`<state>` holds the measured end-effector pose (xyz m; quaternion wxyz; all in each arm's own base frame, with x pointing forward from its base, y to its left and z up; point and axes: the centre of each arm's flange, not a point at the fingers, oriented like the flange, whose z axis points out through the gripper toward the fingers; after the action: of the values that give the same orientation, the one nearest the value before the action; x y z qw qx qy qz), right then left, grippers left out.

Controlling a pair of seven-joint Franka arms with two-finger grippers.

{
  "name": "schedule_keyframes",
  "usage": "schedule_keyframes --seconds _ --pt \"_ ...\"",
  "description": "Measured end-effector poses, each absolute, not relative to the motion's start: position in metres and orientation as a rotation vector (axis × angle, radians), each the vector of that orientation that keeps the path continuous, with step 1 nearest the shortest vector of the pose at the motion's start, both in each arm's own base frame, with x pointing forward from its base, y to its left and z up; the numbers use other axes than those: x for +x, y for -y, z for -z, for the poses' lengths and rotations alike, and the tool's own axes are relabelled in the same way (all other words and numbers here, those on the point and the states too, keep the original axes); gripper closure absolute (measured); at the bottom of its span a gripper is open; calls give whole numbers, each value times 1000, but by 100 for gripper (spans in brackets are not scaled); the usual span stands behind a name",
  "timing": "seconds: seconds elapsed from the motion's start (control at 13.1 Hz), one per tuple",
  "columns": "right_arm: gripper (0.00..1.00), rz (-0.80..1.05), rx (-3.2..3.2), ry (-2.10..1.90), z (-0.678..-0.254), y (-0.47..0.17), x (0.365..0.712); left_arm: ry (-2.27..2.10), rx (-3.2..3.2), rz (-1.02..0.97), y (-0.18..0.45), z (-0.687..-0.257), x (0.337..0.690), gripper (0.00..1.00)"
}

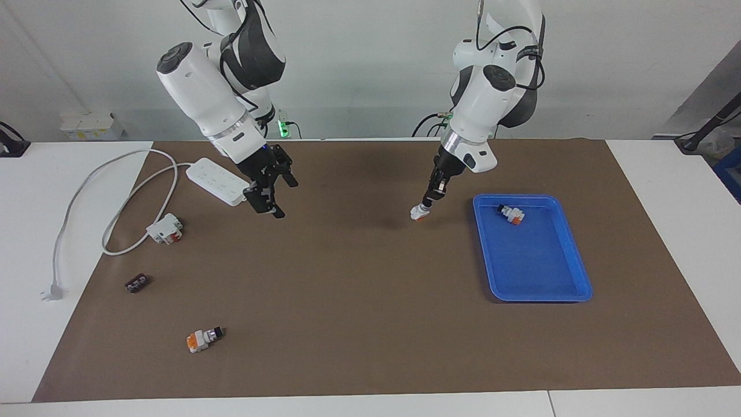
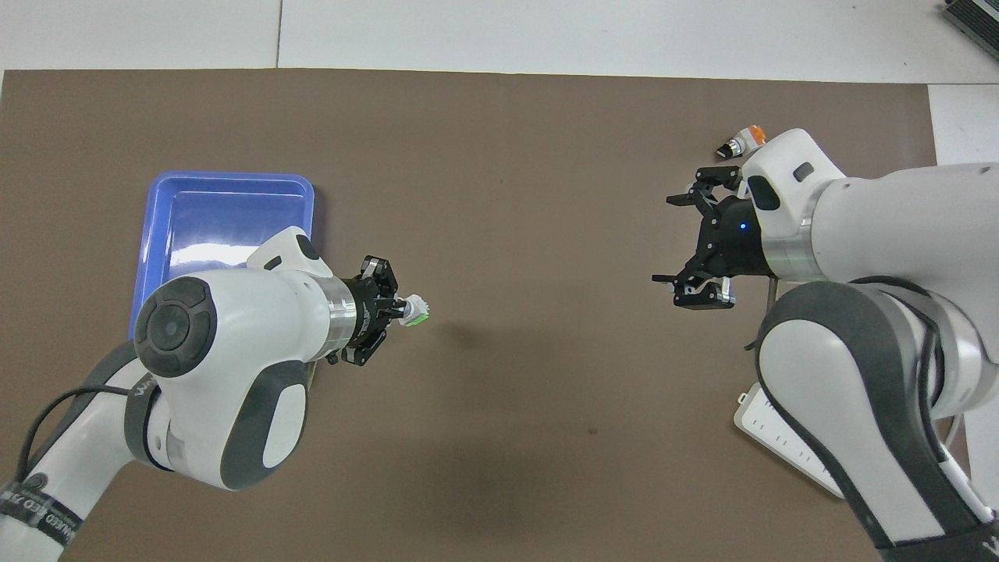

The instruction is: Turn and place switch with both arms

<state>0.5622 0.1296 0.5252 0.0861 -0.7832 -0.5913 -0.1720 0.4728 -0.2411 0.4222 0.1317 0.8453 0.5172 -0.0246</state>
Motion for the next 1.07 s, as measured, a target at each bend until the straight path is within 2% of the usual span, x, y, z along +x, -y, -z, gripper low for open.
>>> schedule_keyframes --seconds 0.15,0.38,0.69,1.07 --pt "0 430 -2482 1658 -546 -126 563 -1309 2632 57 205 -415 476 91" --pt "0 443 -2652 1452 -574 -126 567 -1157 2727 3 152 -420 491 91" --pt "0 437 -2798 1105 -580 -110 571 -950 2818 -43 88 -420 504 91" --pt "0 452 -2979 658 -594 -66 575 -770 2885 -45 62 -412 504 91"
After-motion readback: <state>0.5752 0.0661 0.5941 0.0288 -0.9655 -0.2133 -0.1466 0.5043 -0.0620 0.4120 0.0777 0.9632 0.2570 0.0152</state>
